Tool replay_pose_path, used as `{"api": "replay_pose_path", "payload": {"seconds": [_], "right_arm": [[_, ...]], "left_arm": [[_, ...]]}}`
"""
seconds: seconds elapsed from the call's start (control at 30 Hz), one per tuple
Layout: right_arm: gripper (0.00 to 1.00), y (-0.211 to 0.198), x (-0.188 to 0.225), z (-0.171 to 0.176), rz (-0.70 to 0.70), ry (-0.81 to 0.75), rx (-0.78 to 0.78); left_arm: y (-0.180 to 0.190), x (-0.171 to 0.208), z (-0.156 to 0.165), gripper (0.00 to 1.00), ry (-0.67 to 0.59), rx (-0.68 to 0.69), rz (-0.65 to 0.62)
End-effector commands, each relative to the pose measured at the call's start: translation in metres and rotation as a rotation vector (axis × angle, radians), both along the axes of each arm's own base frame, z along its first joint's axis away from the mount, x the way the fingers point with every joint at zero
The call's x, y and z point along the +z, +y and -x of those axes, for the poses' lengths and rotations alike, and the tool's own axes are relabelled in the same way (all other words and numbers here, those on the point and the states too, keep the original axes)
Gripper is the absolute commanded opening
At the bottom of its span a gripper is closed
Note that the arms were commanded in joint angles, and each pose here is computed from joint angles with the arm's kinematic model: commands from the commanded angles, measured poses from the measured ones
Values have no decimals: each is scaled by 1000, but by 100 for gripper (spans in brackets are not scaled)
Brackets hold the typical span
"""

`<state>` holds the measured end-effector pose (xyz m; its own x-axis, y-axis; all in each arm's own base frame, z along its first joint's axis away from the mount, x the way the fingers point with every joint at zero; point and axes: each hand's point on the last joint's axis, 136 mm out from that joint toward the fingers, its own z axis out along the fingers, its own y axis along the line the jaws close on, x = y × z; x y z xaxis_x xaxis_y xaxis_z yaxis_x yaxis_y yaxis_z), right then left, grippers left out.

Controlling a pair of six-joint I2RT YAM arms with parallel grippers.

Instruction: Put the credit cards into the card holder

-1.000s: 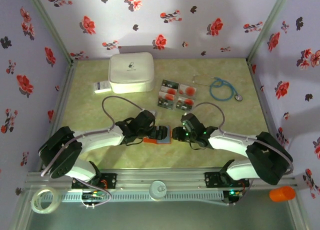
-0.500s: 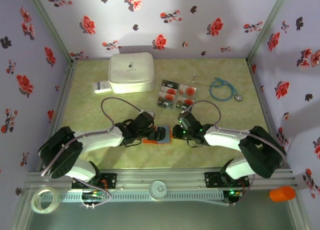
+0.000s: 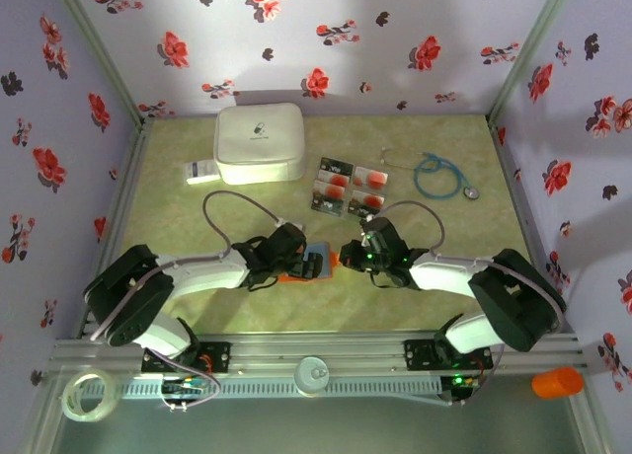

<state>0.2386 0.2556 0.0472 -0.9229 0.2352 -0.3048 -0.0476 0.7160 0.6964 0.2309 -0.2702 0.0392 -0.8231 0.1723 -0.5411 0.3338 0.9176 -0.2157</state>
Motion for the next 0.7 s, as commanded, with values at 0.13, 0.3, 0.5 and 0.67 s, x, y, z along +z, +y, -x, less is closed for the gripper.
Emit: {"api": "replay_pose_path", "payload": {"seconds": [0.13, 0.3, 0.5, 0.67], "right_arm": [[0, 20, 41, -6, -252, -35, 6], [0, 20, 54, -8, -354, -37, -14], [0, 16, 42, -5, -324, -15, -23], [0, -3, 13, -1, -178, 23, -64]], "left_arm": [[25, -23, -6, 100, -35, -4, -163], [30, -29, -6, 99, -36, -10, -194], [30, -28, -6, 100, -42, -14, -197], [27, -22, -9, 100, -53, -20, -189]]}}
